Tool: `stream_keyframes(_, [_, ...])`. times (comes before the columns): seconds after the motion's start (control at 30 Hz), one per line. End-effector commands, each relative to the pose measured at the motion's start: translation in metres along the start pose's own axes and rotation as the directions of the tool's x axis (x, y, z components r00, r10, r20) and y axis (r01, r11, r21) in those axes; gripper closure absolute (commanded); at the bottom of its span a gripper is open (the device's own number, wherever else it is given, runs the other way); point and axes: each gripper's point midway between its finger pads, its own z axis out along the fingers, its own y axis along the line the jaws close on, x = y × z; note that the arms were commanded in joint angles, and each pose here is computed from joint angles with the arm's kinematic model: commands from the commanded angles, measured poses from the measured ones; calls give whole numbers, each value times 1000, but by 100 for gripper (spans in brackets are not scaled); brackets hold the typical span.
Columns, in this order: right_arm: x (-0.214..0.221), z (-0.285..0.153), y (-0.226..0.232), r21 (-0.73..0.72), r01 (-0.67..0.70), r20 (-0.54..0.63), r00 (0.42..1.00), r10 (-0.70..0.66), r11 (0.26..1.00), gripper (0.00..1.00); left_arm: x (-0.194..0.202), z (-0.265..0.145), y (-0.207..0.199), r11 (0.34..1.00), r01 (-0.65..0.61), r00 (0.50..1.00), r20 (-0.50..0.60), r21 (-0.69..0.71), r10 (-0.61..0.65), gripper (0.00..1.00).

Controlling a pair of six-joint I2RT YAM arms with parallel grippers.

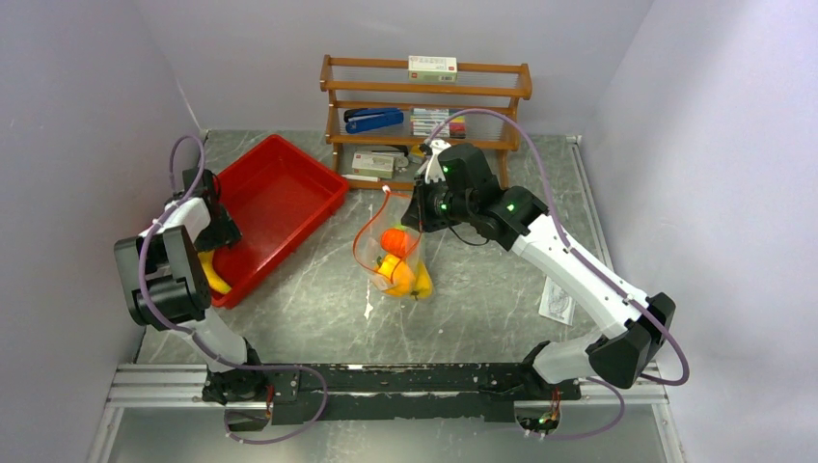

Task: Place the food in the zip-top bag and seal the zipper
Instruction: Pick up the fake fruit from the bin.

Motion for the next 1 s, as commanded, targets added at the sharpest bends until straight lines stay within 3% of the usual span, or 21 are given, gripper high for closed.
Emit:
stream_keyframes(0.0, [-22,-13,14,-40,22,72,997,-19,999,100,-3,1,-9,998,19,1000,-15,62,-18,15])
stream_keyframes(0.33, [-22,-9,14,-36,15,64,998,-13,999,100,-8,-13,-32,976,51,999,5,212,-54,23])
stream_keyframes(0.67, [-25,-10,18,-54,3,73,997,1,999,100,-7,-8,-8,997,13,1000,-1,74,-13,20])
stream_keyframes(0.83, [-21,-10,16,-44,4,55,998,-2,999,100,-5,-14,-6,995,-12,1000,30,99,9,17])
stream_keyframes(0.97, [-28,-16,20,-49,1,67,998,2,999,100,2,-7,-4,998,-16,1000,-12,67,17,18])
